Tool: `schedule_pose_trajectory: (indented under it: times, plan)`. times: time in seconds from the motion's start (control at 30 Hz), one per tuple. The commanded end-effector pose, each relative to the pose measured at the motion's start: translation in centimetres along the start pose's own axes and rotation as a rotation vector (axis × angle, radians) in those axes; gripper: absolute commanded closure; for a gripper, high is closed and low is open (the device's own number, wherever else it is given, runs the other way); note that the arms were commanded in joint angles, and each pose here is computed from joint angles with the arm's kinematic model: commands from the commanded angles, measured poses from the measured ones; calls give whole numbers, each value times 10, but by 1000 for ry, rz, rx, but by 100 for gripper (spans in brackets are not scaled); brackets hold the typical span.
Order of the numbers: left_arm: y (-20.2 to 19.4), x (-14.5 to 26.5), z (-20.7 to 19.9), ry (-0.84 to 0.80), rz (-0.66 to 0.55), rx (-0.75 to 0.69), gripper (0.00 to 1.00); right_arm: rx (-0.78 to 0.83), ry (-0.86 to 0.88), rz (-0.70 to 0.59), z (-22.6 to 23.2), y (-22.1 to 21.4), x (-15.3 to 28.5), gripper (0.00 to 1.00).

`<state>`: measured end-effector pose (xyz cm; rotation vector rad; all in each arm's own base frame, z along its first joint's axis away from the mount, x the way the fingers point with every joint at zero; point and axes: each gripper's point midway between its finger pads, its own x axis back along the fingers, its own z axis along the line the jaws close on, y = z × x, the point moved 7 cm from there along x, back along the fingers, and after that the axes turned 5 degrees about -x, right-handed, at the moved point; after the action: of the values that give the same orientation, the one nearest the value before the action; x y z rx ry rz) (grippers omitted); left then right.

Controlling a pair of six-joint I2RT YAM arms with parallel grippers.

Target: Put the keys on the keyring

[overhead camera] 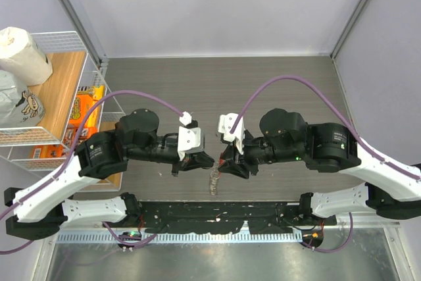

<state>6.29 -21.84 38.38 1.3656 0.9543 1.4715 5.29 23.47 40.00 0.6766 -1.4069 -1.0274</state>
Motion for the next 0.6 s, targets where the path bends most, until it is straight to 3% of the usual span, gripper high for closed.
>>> schedule_pose_trajectory:
  times: [0.0,0.3,0.37,0.47,0.57]
  plan:
    - [21,14,-2,12,-87,-49,100,19,-3,-22,-1,5,-9,60]
    - [21,15,-2,13,-88,-50,100,20,14,-32,0,7,-13,66]
    - [21,16,-3,13,-91,-48,100,21,16,-28,0,7,-14,74]
    - [21,16,-3,14,-92,-52,100,24,15,-22,0,6,-14,94]
    - [21,16,-2,16,-96,-54,100,27,17,-24,0,4,-13,94]
